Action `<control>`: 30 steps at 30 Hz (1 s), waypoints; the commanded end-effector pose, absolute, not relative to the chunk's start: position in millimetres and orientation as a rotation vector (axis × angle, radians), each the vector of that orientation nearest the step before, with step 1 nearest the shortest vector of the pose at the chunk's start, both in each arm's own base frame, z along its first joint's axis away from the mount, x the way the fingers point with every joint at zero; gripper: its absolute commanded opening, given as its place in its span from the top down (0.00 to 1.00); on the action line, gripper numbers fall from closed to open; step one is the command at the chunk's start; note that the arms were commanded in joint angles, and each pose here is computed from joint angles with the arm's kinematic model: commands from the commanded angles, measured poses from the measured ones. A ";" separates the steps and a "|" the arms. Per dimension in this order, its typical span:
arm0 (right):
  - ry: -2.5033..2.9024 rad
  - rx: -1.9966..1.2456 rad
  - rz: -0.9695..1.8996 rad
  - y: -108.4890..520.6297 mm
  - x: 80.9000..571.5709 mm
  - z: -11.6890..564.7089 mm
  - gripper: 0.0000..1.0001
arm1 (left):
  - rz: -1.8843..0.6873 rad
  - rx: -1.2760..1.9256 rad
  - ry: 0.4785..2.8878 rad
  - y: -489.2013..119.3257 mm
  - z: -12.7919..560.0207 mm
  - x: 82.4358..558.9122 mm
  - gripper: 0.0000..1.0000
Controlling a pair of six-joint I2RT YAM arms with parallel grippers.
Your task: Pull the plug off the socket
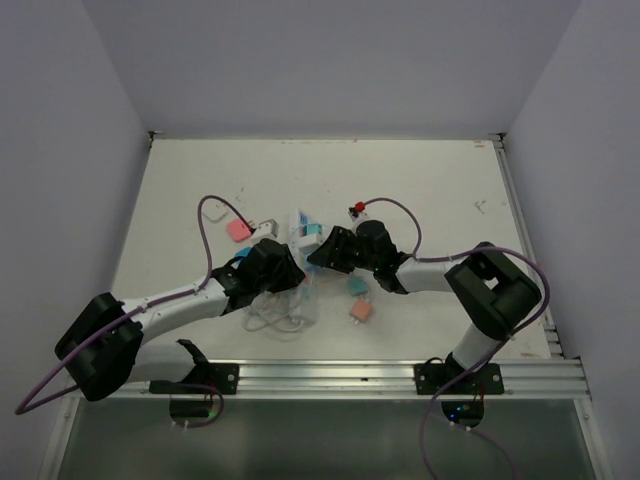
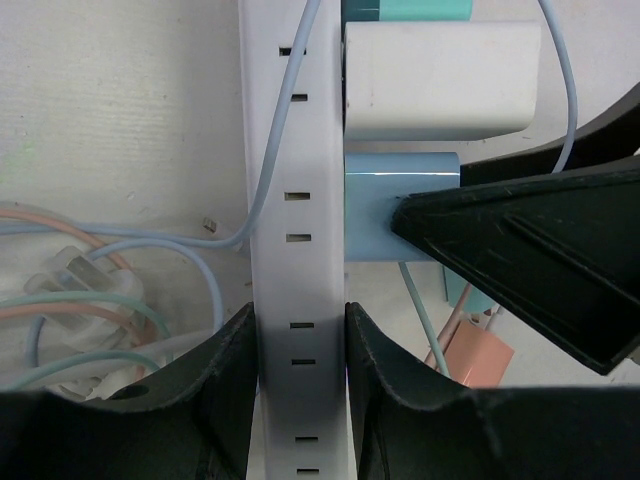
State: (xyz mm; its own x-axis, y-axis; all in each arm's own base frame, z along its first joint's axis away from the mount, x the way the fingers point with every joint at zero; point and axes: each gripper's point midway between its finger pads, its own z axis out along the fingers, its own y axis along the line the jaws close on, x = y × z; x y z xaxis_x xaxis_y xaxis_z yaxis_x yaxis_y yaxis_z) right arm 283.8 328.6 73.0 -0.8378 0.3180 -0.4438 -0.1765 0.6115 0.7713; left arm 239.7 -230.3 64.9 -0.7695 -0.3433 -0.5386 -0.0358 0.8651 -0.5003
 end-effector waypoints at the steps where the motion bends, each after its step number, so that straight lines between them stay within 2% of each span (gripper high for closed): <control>1: 2.193 0.112 1.308 349.3 295.1 94.1 0.50 | -0.666 -0.255 2.336 -236.6 74.1 247.9 1.00; 2: 2.183 0.114 1.326 351.2 295.6 95.1 0.52 | -0.661 -0.258 2.340 -236.1 72.5 247.7 1.00; 8: 2.194 0.117 1.356 350.1 288.0 94.3 0.93 | -0.539 -0.317 2.359 -218.5 64.5 248.2 1.00; 10: 2.179 0.105 1.347 347.5 287.8 104.4 0.99 | -0.441 -0.340 2.373 -204.1 58.2 246.8 1.00; 19: 2.203 0.135 1.301 334.1 287.1 112.8 1.00 | -0.121 -0.462 2.404 -154.9 44.9 237.4 1.00; 30: 2.190 0.153 1.302 331.9 287.1 120.0 1.00 | -0.027 -0.523 2.418 -145.5 35.4 235.4 1.00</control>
